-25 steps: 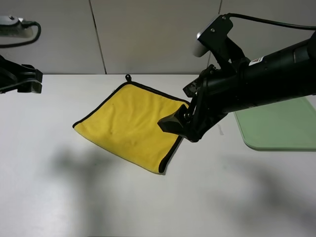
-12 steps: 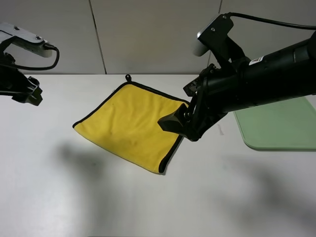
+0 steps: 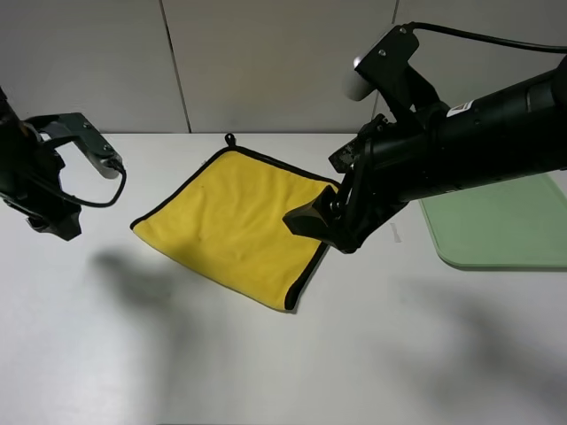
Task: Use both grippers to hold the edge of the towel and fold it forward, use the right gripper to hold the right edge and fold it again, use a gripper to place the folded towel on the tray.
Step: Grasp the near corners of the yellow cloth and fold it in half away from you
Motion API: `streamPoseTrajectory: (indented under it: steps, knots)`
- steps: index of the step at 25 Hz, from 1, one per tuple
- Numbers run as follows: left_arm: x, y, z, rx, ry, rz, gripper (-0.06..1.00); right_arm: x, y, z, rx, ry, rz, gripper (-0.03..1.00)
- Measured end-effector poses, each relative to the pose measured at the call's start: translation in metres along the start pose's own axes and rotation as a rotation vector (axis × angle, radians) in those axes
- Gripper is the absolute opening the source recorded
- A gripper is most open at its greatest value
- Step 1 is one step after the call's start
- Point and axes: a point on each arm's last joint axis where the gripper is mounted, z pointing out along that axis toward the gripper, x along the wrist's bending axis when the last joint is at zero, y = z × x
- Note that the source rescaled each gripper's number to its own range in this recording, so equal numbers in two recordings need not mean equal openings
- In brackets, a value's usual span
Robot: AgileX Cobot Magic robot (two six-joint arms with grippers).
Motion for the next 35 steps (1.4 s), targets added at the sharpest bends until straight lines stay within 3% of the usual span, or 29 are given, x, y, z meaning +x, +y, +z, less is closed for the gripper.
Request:
streamPoseTrajectory:
  steps: [9, 14, 21, 28, 35]
  knots:
    - [0.002, 0.005, 0.007, -0.037, 0.026, 0.409, 0.70, 0.000, -0.001, 0.001, 0.004, 0.001, 0.001, 1.00]
    - [0.005, 0.011, 0.007, -0.087, 0.088, 0.606, 0.70, -0.001, -0.012, 0.023, 0.079, 0.022, 0.013, 1.00]
    - [0.009, 0.018, 0.006, -0.127, 0.158, 0.779, 0.70, 0.019, -0.021, 0.057, 0.136, 0.035, -0.069, 1.00]
    - [0.004, 0.020, 0.035, -0.112, 0.115, 0.902, 0.70, 0.024, -0.019, 0.062, 0.112, 0.001, -0.097, 1.00]
    - [-0.003, 0.029, 0.058, -0.145, 0.138, 1.039, 0.70, 0.022, -0.024, 0.070, 0.130, -0.019, -0.095, 1.00]
